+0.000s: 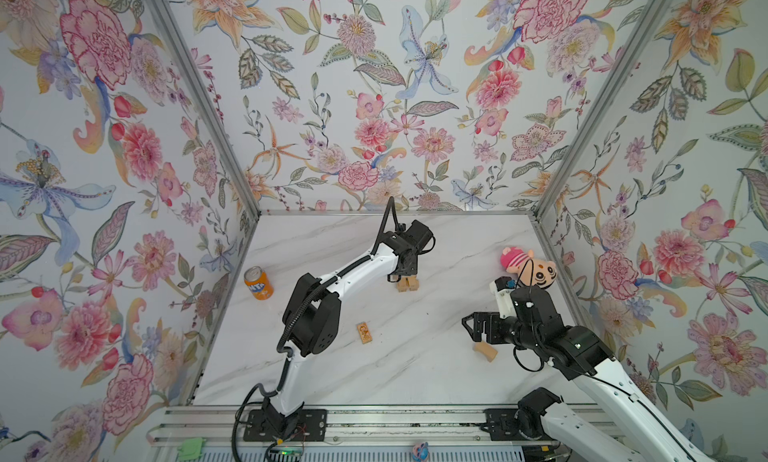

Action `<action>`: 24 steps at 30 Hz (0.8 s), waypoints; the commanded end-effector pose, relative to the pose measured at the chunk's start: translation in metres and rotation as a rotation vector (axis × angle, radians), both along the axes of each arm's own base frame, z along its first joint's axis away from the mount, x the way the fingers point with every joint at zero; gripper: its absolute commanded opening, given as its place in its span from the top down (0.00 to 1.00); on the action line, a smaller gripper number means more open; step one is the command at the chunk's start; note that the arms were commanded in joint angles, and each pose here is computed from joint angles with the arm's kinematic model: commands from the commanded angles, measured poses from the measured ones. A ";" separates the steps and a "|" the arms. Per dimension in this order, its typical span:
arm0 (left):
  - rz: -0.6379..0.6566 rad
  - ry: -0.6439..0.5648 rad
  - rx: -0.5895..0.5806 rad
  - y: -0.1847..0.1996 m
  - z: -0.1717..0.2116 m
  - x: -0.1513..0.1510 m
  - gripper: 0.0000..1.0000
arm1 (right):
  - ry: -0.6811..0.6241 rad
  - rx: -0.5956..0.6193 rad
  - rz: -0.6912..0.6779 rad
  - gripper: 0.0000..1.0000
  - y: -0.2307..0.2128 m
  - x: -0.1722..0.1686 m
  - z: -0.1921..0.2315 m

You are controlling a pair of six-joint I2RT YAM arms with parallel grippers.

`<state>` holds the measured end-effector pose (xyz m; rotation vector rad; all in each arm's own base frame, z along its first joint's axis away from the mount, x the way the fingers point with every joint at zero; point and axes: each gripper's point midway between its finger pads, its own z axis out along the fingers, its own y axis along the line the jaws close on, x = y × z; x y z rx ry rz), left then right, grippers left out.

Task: Build the wood block tower
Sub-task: 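Lift the block with the left gripper and carry it to the structure, then lower the held block against the side of the structure with the left gripper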

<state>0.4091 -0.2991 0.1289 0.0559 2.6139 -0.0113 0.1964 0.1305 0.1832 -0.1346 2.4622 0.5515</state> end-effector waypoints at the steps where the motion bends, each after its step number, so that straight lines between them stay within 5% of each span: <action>1: 0.010 0.016 -0.024 -0.002 -0.003 0.007 0.76 | -0.029 -0.003 -0.006 0.01 0.000 0.004 0.005; 24: 0.082 0.034 -0.081 -0.010 -0.016 0.019 0.76 | -0.041 0.002 -0.020 0.01 -0.005 0.002 0.004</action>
